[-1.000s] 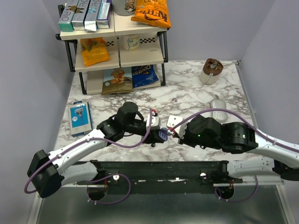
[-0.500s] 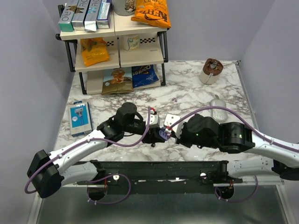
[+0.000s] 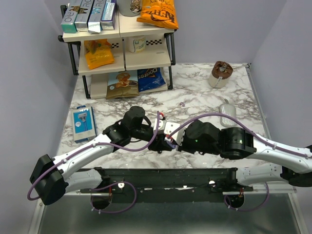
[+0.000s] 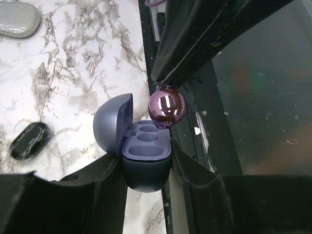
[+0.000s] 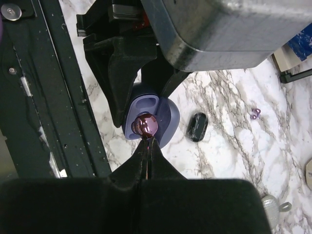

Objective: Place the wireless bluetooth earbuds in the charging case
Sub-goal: Place the earbud in the charging case.

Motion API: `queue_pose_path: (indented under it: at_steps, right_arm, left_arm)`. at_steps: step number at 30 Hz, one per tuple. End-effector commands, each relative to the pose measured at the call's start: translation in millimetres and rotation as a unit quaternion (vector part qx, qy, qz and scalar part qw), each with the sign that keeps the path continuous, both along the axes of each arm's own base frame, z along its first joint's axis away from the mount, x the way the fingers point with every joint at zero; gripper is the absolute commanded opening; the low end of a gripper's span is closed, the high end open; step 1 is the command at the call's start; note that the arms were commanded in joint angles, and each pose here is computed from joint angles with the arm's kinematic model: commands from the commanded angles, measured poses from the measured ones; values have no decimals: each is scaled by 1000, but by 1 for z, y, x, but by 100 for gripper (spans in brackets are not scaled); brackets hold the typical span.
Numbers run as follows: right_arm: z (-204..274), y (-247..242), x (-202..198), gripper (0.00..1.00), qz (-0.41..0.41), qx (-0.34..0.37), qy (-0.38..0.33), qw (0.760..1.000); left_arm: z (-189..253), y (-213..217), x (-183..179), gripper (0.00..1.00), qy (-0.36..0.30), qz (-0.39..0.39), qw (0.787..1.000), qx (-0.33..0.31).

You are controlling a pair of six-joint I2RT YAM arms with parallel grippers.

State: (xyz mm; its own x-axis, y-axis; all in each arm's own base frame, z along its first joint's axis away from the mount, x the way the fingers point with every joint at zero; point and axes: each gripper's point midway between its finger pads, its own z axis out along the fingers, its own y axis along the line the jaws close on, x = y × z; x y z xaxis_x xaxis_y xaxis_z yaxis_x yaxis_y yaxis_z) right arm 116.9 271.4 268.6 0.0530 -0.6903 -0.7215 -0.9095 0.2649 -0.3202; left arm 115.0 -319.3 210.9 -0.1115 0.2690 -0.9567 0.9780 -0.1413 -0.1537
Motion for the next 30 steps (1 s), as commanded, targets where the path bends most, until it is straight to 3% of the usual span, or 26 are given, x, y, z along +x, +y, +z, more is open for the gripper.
queue_pose_path:
  at_steps: [1, 30]
  right_arm:
    - [-3, 4, 6, 1, 1, -5, -24, 1000]
    - [-16, 12, -1, 1, 27, -13, -10, 1000]
  left_arm:
    - [15, 0, -6, 0, -14, -27, 999, -19]
    - [17, 0, -6, 0, -14, -24, 999, -26]
